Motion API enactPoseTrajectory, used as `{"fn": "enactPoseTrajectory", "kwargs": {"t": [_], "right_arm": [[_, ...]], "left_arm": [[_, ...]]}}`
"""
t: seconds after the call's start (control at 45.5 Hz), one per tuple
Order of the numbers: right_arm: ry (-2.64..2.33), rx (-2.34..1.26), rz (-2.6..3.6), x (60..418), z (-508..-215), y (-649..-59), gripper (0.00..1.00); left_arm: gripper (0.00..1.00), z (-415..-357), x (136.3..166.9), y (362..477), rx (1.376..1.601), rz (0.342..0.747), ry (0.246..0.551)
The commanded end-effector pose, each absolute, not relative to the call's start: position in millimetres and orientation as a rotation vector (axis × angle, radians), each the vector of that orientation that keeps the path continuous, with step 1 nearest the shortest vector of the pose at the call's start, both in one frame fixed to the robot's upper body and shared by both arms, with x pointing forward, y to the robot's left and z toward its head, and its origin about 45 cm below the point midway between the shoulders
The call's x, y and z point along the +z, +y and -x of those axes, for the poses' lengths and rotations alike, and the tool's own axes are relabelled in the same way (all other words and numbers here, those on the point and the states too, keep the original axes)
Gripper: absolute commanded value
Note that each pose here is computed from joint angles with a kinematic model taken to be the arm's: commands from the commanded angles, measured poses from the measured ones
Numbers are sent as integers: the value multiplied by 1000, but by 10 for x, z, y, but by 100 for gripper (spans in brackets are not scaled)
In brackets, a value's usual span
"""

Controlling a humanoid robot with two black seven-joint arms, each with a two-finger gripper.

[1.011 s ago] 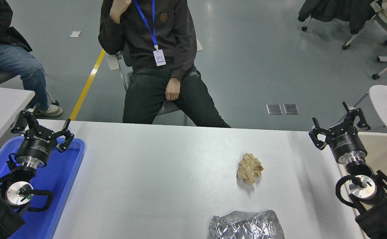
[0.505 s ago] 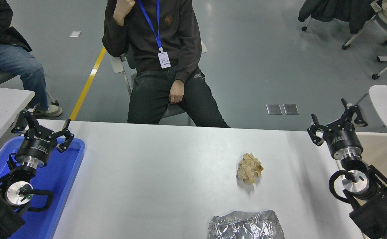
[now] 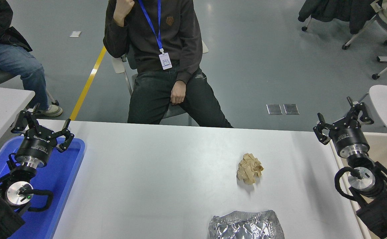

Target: Clean the table surface

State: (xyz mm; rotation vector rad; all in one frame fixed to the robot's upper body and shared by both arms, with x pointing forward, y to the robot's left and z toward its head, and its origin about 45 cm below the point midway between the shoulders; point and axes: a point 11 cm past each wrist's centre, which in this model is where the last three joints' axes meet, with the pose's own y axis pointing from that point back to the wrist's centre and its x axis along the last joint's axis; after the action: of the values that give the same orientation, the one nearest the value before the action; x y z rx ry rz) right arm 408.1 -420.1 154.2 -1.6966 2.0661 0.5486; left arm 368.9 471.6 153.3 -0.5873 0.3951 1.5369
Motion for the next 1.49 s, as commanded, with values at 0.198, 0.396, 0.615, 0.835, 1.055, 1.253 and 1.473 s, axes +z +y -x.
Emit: {"fn": "enactPoseTrajectory", "kwargs": {"t": [0.198,0.396,0.615,0.835,1.055,1.253,1.473], "right_arm": [[2029,436,1835,1841,-4039,-4434,100],[1955,375,2031,2025,-3956,-4267,100],[1870,308,2269,2186,-3873,-4067,100],[1723,119,2563,2505,-3690,-3850,100],[1568,50,2766,2552,-3364,-3608,100],[1480,6,2905,2418,-3130,-3458,100],[1309,-102,3053,2321,-2862,-3182,100]], "left_arm": [[100,-3688,1532,4718,1538,586,395],[100,-3689,1533,4716,1538,587,394],[100,-3690,1533,4714,1536,587,396],[100,-3690,1533,4714,1536,587,396],[100,-3689,1534,4715,1537,588,395],[100,-3688,1532,4718,1538,586,395],[100,-3690,1533,4714,1536,587,396]]}}
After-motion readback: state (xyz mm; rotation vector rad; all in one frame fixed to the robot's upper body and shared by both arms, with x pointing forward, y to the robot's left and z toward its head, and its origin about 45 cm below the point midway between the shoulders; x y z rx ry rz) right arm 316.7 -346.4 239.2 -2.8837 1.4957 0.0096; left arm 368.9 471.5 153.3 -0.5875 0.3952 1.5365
